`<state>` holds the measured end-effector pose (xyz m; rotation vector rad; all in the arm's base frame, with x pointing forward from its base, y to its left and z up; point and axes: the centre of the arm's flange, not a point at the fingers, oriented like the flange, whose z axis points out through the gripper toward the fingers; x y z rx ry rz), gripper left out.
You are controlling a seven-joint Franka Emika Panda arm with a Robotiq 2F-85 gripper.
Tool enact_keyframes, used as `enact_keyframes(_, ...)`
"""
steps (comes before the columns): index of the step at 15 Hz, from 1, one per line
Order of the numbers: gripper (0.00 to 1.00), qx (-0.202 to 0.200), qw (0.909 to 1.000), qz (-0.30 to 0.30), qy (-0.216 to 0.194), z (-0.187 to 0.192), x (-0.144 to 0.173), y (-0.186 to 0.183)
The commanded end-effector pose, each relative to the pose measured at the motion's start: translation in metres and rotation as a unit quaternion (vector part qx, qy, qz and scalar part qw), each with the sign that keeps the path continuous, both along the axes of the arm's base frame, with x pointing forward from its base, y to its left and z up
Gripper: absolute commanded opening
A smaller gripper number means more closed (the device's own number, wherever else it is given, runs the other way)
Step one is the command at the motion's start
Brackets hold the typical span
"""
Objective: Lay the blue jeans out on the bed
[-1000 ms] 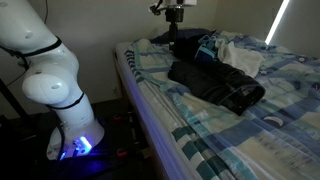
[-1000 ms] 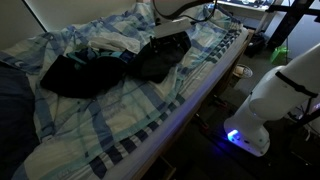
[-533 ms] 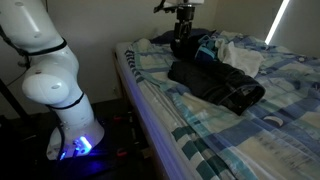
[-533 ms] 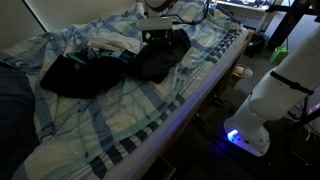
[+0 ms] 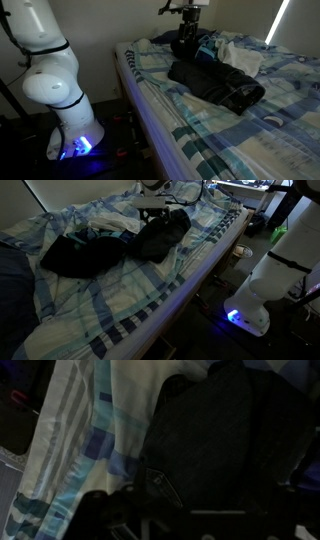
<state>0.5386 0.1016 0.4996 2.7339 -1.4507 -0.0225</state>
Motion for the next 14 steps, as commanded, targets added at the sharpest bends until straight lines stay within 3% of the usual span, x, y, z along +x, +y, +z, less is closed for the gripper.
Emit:
enact_keyframes(1,1.0,0.0,1.0,0.0,0.0,0.0,0.0,0.001)
enact_keyframes(3,1.0,-0.003,0.9999,-0.012,-0.007,-0.013,0.002,0.002)
enact_keyframes(5,1.0,-0.033,0.9984,-0.036,-0.029,-0.031,0.018,0.001)
enact_keyframes(9,1.0,-0.053,0.9938,-0.073,-0.065,-0.062,0.051,0.0)
enact_keyframes(14,1.0,-0.049,0.9893,-0.095,-0.099,-0.086,0.087,0.002)
